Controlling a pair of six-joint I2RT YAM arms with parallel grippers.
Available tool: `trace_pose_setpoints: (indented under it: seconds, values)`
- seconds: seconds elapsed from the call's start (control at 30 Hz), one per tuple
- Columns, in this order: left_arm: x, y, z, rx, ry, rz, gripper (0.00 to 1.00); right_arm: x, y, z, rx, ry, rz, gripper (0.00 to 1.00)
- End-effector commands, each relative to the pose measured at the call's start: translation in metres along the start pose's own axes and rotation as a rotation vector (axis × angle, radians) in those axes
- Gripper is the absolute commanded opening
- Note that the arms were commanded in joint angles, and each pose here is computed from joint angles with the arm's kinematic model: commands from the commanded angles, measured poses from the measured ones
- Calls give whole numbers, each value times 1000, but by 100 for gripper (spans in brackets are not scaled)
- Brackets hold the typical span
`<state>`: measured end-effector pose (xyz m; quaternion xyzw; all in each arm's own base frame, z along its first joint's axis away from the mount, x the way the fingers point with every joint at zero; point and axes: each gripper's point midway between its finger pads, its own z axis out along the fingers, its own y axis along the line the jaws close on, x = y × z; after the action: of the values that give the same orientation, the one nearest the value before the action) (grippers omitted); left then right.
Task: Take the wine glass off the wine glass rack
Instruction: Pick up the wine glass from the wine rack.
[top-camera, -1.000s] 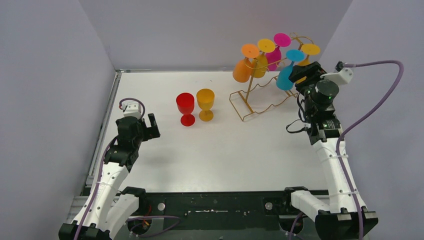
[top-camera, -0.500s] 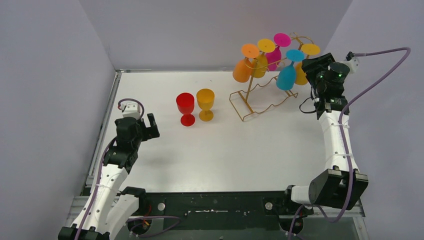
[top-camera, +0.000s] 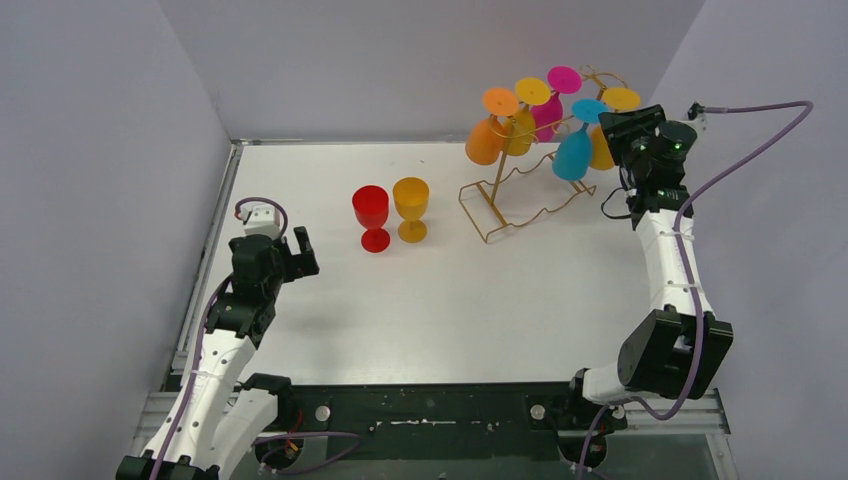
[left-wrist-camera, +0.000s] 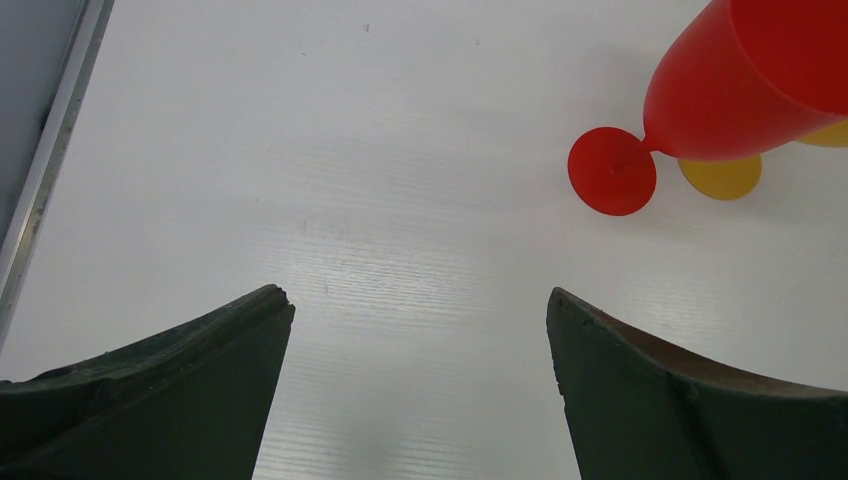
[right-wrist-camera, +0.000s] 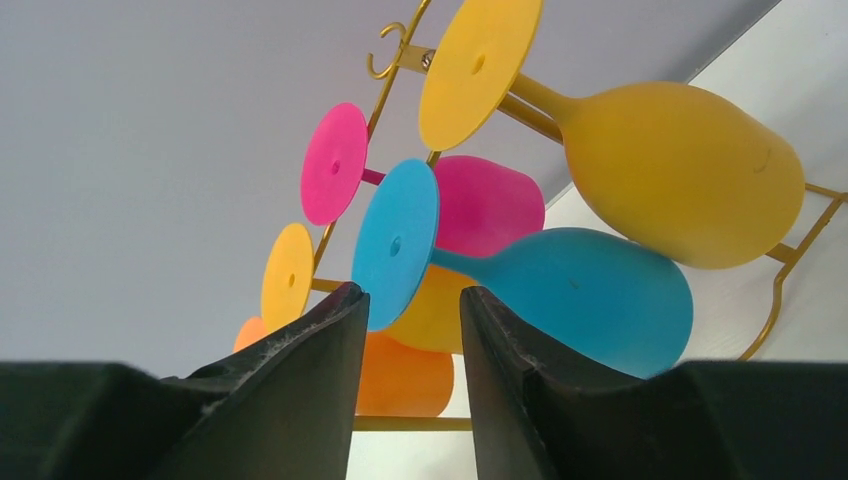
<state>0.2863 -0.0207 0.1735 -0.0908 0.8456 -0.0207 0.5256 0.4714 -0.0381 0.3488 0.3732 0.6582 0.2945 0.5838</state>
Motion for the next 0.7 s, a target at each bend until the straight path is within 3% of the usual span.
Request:
trace_pose_setpoints:
  seconds: [0.0, 0.07, 0.17, 0.27, 0.67]
  values:
    - [-17, -3, -2, 15, -49, 6, 97, -18, 30, 2, -97, -47, 8, 36]
    - [-16, -3, -2, 15, -49, 6, 97, -16, 29, 5, -97, -37, 8, 31]
    - [-16, -2, -1, 13, -48, 7, 97, -14, 27, 8, -98, -32, 10, 31]
    - [-17, -2, -1, 10, -48, 9, 97, -15, 29, 9, -112, -35, 11, 23]
    - [-16, -2, -2, 10, -47, 11, 97, -13, 31, 5, -117, -29, 28, 21]
